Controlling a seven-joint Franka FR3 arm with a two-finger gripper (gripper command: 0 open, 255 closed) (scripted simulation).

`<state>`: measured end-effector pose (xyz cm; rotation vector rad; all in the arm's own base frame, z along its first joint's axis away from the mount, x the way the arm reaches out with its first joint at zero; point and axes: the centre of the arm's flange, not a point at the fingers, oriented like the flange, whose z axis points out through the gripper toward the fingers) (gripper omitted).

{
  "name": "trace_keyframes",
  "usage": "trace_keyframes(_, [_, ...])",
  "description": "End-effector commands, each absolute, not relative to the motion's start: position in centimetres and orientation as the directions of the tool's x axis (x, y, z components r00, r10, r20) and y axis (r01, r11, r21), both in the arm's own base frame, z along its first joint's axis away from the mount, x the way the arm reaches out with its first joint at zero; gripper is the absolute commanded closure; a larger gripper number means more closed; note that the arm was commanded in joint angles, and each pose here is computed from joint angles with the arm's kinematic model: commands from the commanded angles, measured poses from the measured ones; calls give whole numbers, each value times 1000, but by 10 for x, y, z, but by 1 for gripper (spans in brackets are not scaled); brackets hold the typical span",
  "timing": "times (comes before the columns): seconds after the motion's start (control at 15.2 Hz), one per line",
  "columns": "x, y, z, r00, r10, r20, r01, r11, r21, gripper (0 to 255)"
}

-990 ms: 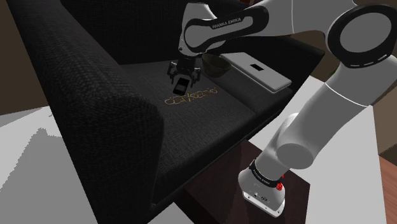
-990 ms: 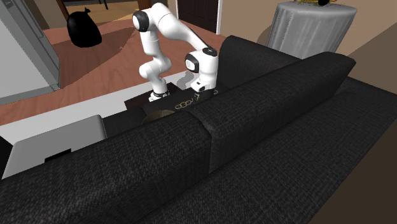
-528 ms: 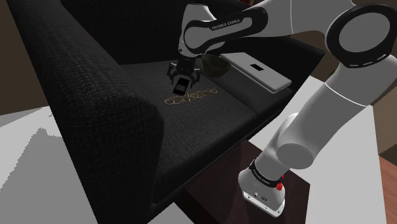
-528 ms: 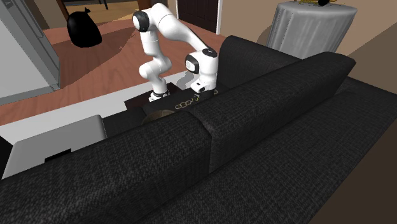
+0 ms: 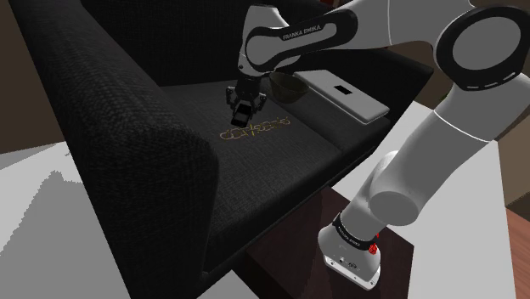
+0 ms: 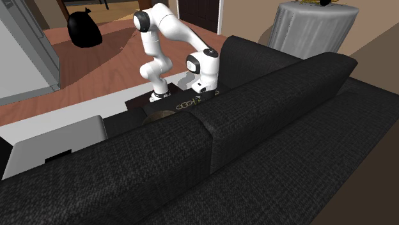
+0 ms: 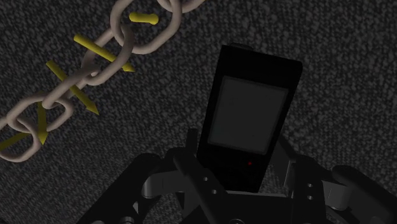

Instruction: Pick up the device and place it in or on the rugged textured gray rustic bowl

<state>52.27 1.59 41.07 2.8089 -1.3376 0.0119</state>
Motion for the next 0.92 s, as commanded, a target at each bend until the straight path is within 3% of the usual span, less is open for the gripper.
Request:
trace_keyframes(0.0, [523, 16, 411, 630, -776, 20, -776, -630, 25, 255])
trace_keyframes(0.86, [523, 16, 468, 630, -776, 20, -776, -630, 24, 255])
